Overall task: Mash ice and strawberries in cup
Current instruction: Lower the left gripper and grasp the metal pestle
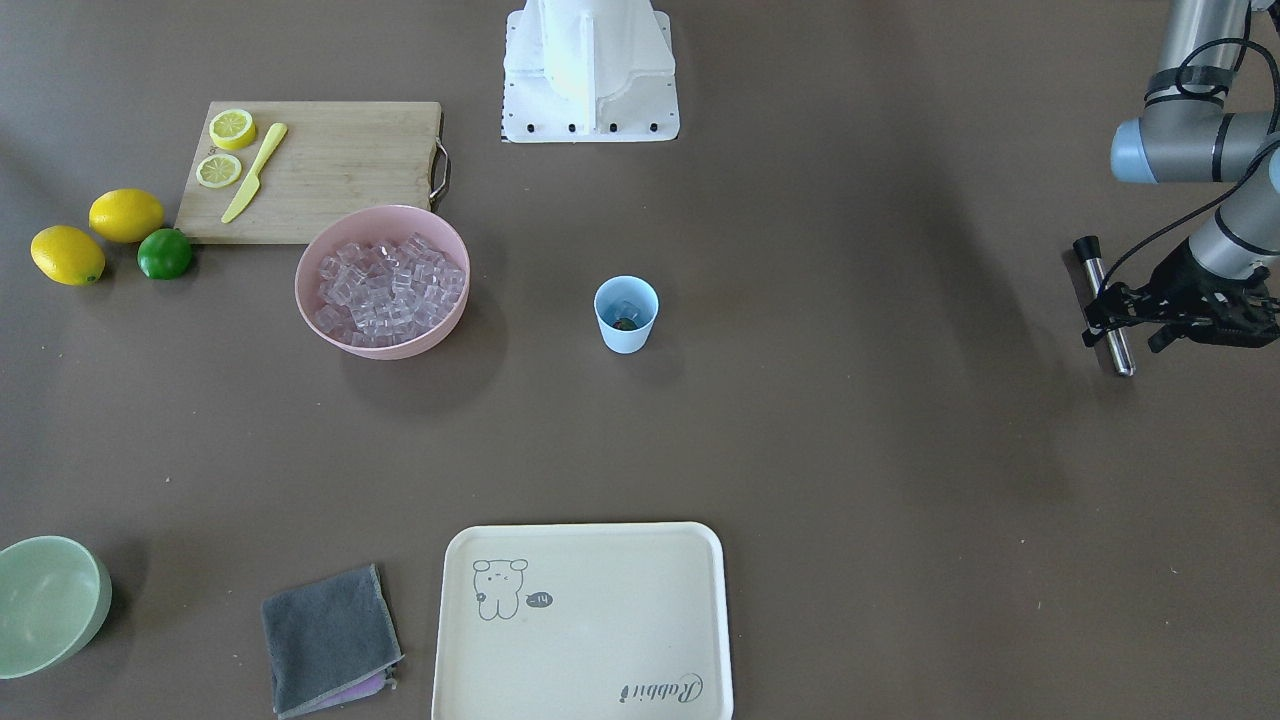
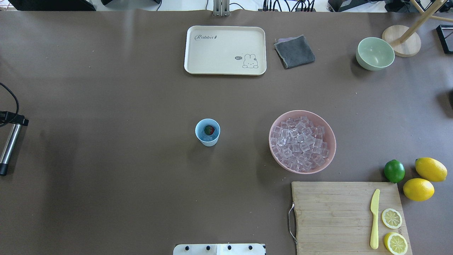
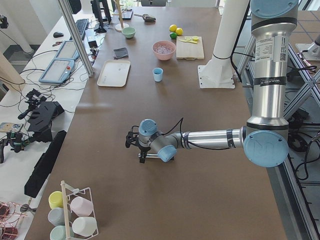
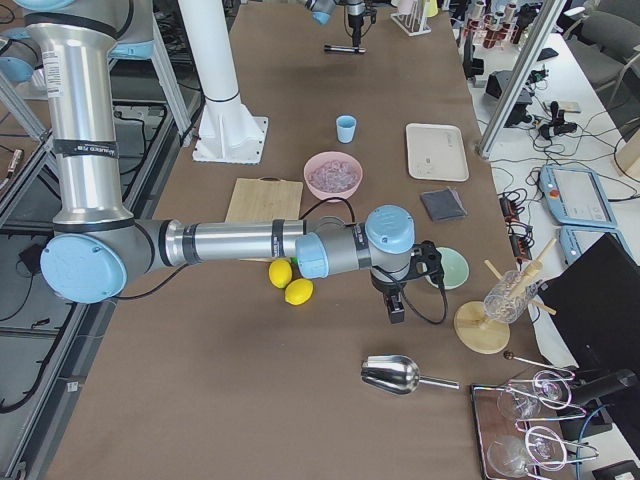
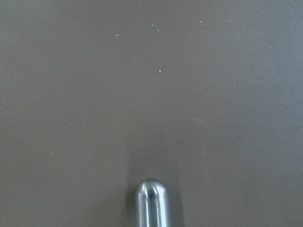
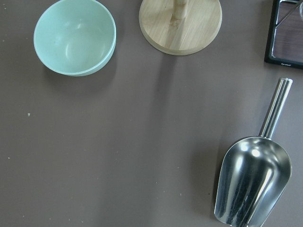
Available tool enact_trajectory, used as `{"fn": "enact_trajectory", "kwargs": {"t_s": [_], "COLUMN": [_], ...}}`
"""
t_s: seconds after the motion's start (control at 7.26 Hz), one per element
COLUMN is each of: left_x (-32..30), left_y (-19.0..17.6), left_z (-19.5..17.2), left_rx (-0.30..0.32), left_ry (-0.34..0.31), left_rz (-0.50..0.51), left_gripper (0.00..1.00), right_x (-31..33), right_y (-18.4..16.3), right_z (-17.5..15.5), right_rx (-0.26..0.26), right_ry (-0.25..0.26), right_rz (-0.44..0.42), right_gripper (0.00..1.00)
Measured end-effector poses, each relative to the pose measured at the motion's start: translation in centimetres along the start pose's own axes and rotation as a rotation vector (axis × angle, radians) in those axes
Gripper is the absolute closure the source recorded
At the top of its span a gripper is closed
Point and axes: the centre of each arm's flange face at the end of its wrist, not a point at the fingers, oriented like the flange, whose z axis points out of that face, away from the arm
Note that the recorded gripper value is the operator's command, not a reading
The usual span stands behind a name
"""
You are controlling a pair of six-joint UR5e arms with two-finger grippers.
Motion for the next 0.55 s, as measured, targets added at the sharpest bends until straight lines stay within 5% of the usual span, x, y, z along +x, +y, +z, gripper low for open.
{"fn": "enact_trajectory", "kwargs": {"t_s": [0.28,0.55], "left_x": [0.58,0.43], "left_y": [0.21,0.39], "left_z": [0.51,0.73], "left_rx": [0.003,0.001], "left_ry": [-0.011,-0.017], "left_rz": [0.011,0.013], "left_gripper": [0.70,1.00], "right_x": [-0.10,-0.33], "right_y": [-0.08,-0.32], "right_z": [-0.09,-0.29], "right_rx": [0.002,0.006], "right_ry": [-0.001,-0.001], "right_rz": [-0.002,-0.005], "right_gripper": [0.00,0.00]}}
